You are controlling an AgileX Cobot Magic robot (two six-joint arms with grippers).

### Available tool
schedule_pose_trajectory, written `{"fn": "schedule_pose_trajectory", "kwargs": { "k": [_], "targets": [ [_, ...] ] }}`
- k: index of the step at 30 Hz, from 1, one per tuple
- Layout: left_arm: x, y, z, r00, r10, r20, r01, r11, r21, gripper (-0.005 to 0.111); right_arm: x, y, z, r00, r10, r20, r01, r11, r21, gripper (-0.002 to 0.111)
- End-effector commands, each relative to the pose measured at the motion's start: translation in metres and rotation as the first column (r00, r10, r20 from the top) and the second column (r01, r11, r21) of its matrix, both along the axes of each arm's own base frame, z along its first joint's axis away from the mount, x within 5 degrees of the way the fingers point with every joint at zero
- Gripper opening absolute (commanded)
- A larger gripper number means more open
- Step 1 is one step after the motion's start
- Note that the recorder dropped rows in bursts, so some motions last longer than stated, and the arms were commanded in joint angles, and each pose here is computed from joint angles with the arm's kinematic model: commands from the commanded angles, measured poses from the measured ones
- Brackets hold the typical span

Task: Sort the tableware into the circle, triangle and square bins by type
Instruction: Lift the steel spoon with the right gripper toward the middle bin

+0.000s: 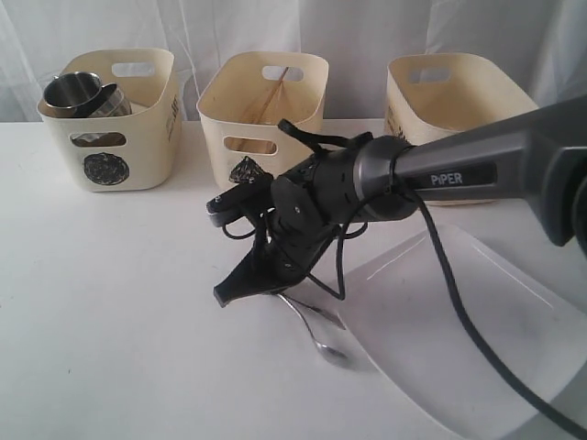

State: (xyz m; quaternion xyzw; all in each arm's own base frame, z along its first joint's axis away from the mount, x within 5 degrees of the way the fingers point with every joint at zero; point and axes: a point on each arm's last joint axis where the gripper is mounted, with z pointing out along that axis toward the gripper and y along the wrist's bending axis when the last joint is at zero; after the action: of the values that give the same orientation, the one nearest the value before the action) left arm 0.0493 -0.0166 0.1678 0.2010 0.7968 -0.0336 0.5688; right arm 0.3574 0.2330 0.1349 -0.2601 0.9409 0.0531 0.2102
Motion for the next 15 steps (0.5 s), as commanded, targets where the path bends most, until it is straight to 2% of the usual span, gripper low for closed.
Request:
{"fn": "schedule_pose_trajectory", "kwargs": {
  "k": [1, 5, 9, 15],
  "targets": [
    [0.000, 0.000, -0.001, 1.000, -0.005, -0.003, 0.005, 1.000, -0.001, 0.000, 0.005, 0.013, 0.012, 0.999, -0.006, 0.054, 0.002, 0.997, 0.077, 0.000],
    [0.000, 0.000, -0.001, 1.000, -0.005, -0.003, 0.005, 1.000, -0.001, 0.000, 0.009, 0.018, 0.036, 0.990, -0.077, 0.116, 0.052, 0.977, 0.208, 0.000],
    [0.000, 0.000, -0.001, 1.000, -0.005, -0.003, 0.005, 1.000, -0.001, 0.000, 0.007, 0.019, 0.066, 0.965, -0.202, 0.168, 0.121, 0.908, 0.400, 0.000],
    [0.000, 0.000, -0.001, 1.000, -0.005, -0.003, 0.005, 1.000, -0.001, 0.000, -0.006, 0.002, 0.089, 0.925, -0.266, 0.271, 0.103, 0.863, 0.495, 0.000]
  ]
}}
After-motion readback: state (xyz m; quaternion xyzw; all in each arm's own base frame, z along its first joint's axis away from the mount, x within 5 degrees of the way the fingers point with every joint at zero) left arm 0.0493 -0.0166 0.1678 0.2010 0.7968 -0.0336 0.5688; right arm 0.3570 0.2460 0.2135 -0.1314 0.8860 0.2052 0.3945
